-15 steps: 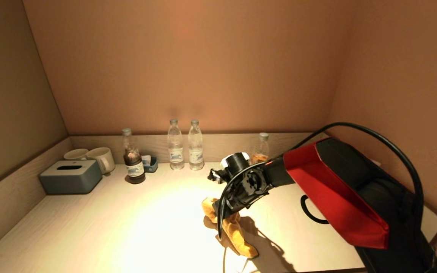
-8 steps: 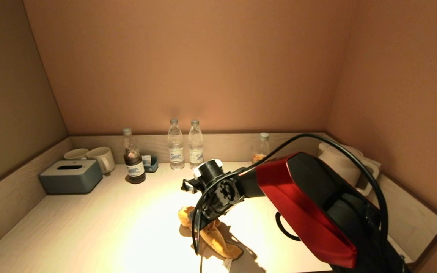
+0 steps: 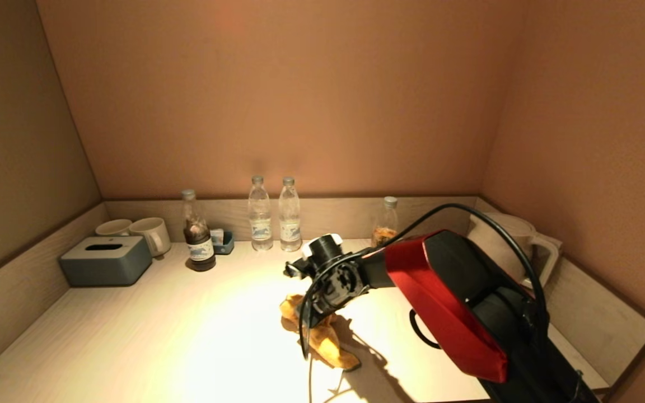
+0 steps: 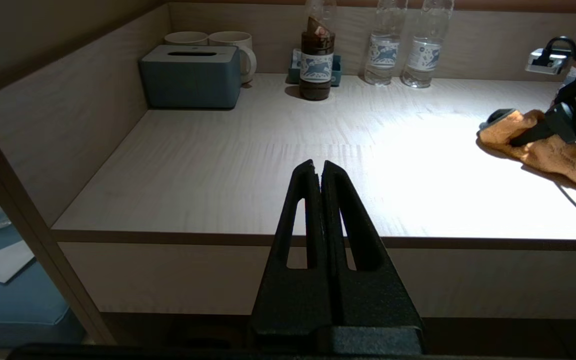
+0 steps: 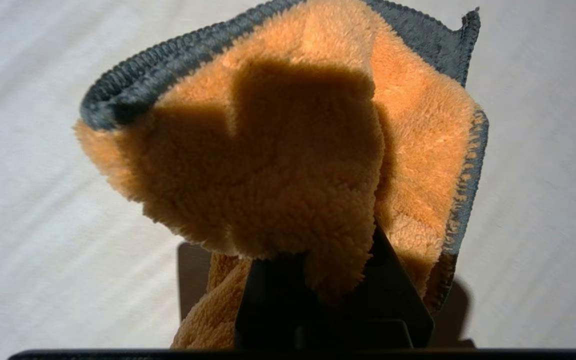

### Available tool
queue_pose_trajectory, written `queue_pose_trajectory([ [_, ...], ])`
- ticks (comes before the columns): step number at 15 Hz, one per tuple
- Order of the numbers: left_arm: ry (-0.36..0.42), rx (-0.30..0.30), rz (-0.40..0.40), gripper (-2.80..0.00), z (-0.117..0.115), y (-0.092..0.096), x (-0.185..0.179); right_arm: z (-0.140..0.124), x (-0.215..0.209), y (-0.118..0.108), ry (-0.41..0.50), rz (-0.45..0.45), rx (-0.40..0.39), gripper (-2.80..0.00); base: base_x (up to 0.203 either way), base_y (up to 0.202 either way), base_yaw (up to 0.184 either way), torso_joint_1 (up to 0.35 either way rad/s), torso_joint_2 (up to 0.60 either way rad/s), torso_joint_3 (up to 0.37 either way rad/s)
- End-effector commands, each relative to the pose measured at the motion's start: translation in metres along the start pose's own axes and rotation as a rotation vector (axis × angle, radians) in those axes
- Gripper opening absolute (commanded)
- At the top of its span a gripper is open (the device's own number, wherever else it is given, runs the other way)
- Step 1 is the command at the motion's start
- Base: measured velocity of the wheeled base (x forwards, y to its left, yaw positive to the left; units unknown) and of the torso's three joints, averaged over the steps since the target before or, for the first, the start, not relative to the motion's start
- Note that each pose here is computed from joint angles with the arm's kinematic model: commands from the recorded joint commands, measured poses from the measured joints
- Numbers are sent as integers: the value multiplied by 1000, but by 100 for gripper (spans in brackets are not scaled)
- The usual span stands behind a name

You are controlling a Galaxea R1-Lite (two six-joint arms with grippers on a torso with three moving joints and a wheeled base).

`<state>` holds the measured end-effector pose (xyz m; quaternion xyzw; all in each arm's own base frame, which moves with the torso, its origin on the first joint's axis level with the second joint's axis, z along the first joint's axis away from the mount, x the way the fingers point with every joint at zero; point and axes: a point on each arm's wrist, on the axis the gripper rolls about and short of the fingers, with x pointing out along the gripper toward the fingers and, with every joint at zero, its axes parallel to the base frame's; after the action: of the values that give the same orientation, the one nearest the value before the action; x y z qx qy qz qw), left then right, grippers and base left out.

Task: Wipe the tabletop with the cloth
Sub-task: Sweep the stains on the table

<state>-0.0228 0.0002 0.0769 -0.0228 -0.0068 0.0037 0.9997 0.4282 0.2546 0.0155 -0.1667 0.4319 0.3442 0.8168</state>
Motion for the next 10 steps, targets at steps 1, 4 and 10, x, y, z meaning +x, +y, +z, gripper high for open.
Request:
queue_pose_trajectory([
  [1, -2, -1, 0, -280, 0, 0, 0, -17, -8, -44, 46, -79, 84, -280, 0, 0, 0, 0, 0, 0],
  [4, -2, -1, 0, -280, 0, 0, 0, -30, -31, -75, 53, -116, 156, -280, 0, 0, 0, 0, 0, 0],
  [10, -2, -1, 0, -280, 0, 0, 0, -65, -90, -115, 72, -165, 277, -280, 0, 0, 0, 0, 0, 0],
])
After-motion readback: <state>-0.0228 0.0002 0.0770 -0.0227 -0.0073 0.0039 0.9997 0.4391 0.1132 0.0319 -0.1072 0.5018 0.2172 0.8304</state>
